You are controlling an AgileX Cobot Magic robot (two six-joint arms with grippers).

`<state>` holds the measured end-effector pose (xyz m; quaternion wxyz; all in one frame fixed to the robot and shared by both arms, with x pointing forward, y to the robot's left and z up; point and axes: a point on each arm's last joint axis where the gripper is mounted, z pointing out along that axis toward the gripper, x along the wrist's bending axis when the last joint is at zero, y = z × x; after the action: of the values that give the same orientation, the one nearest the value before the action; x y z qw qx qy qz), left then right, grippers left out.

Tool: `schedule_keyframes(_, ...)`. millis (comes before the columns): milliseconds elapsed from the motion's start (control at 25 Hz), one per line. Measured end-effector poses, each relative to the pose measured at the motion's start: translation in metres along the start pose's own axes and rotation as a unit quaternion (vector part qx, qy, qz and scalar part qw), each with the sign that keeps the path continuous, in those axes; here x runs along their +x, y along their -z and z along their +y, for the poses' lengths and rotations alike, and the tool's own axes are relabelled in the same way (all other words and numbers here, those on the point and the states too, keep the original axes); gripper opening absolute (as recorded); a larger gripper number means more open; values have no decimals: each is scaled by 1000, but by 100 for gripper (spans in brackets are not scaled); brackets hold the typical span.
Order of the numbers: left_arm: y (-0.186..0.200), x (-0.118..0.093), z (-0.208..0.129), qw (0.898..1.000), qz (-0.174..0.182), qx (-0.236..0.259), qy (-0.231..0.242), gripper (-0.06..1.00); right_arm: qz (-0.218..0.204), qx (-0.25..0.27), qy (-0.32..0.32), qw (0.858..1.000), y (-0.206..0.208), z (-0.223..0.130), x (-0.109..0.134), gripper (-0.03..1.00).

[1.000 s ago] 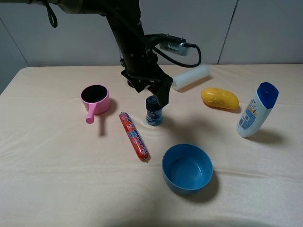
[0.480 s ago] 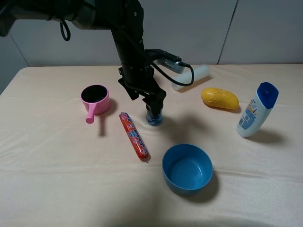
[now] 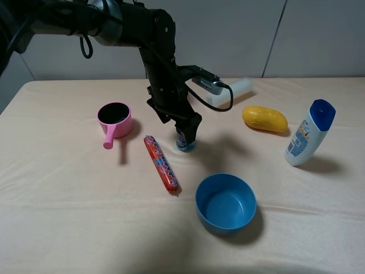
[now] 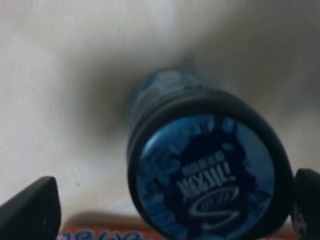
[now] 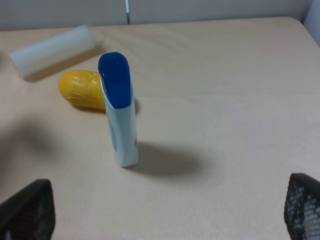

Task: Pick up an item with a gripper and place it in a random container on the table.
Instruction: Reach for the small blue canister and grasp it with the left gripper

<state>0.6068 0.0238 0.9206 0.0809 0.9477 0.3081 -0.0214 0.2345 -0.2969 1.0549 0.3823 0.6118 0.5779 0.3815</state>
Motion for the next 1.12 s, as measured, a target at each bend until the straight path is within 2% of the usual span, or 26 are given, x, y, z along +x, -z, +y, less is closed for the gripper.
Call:
schedule_keyframes(480,-1,-6,9,998,36,-25,-41,92,0,0,0,1000,0,0,0,69)
schedule_keyframes(1120,-36,-13,10,998,28,-2,-50,92,0,0,0,1000,0,0,0,69)
